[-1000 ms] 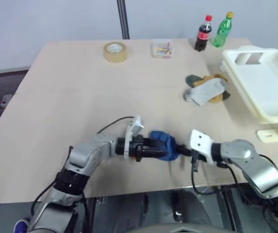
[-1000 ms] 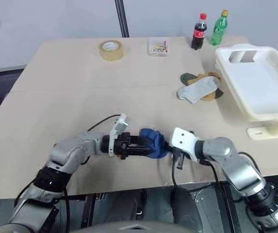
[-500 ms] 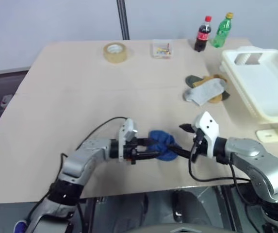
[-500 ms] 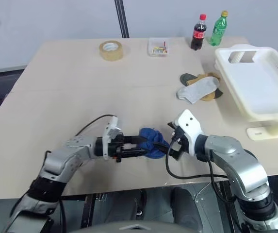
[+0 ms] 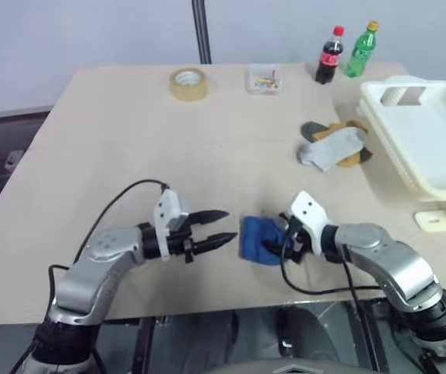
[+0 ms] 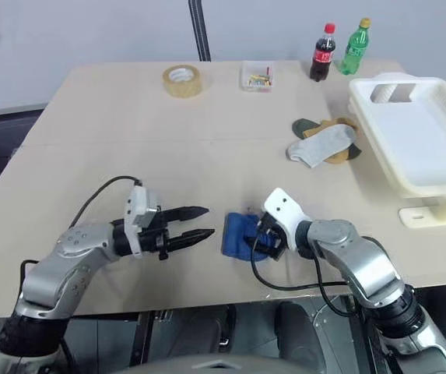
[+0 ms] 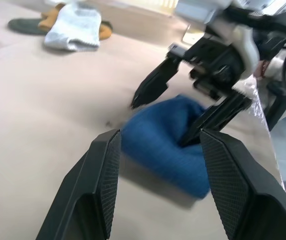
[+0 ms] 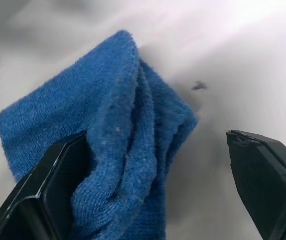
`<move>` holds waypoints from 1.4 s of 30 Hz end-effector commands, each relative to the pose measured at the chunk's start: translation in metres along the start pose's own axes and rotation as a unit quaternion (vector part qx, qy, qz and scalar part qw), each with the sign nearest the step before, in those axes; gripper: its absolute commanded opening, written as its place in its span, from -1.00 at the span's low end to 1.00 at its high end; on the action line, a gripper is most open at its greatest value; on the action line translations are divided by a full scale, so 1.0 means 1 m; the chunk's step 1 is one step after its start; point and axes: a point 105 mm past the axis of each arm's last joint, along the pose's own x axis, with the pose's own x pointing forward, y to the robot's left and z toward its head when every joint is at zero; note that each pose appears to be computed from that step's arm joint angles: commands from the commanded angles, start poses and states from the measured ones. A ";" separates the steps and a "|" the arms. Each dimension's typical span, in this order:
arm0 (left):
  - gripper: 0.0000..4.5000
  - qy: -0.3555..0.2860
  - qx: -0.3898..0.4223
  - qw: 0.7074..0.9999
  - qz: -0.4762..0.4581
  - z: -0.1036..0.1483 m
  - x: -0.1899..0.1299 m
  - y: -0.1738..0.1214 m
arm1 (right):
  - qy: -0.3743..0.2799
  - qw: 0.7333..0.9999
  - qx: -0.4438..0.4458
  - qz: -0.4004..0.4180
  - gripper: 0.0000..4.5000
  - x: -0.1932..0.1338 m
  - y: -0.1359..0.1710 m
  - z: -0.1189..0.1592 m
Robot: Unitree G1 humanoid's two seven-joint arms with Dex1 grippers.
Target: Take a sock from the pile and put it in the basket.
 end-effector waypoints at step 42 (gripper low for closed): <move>0.18 -0.188 0.069 0.979 0.037 0.081 0.079 0.009 | -0.232 0.732 0.359 -0.531 -0.30 -0.162 -0.303 0.017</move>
